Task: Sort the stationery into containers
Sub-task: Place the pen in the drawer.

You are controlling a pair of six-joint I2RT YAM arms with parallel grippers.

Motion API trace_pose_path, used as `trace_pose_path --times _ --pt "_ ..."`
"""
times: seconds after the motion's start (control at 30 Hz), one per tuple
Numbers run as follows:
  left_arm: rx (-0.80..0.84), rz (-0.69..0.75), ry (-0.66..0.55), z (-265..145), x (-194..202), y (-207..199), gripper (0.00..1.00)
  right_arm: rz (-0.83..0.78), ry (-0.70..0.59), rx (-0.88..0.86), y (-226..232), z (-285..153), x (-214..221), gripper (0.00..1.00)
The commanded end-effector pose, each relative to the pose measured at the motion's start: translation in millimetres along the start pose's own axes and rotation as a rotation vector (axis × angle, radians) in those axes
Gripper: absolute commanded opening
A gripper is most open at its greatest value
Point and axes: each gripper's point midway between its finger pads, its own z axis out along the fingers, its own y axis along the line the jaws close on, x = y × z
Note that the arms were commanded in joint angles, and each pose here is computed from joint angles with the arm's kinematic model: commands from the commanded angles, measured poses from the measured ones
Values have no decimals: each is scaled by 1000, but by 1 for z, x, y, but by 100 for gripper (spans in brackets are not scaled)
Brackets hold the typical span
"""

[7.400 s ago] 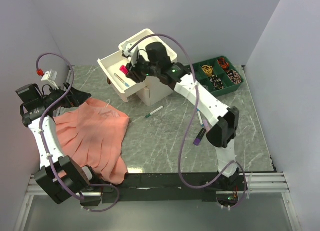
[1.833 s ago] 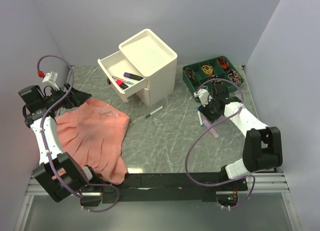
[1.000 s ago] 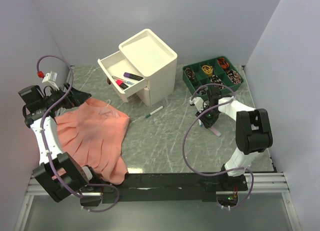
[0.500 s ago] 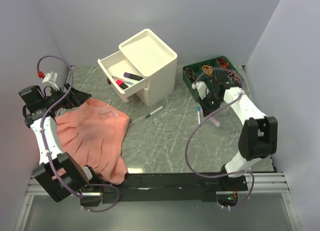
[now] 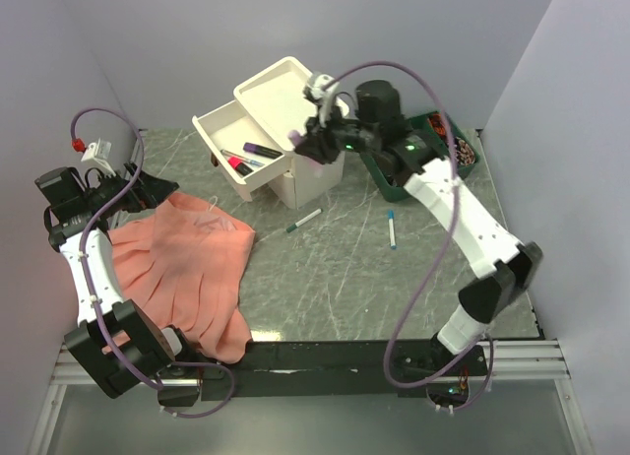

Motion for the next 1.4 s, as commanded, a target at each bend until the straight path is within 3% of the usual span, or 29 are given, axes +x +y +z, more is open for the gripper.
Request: trace_pose_path --times 0.0,0.17,0.37,0.83,0.93,0.97,1.03,1.13,1.27,1.33,1.37 --pt "21 63 -27 -4 -17 -13 99 27 -202 -7 8 53 -55 0" --pt "21 61 -27 -6 -18 -17 99 -17 -340 -2 17 84 -87 0" --pt "13 54 -13 -6 -14 -14 99 -37 -410 12 22 112 -90 0" --pt "-3 24 -19 -1 -15 -4 99 15 -317 131 -13 188 -38 7" --pt "-5 26 -16 -1 -15 -3 99 15 -307 139 -14 193 -34 17" --pt "-7 25 -15 -1 -15 -3 99 16 -306 144 -16 194 -32 32" --pt "-8 27 -14 -1 -14 -2 100 20 -311 148 -16 192 -34 48" --pt "-4 20 -12 1 -13 -1 99 25 -329 144 -14 184 -43 59" --pt "5 20 -23 1 -15 -2 99 21 -355 149 -8 153 -66 63" --pt "10 25 -24 1 -17 -4 99 28 -312 170 -11 139 -54 63" --pt "10 31 -24 0 -18 -5 99 29 -342 206 -13 108 -70 63"
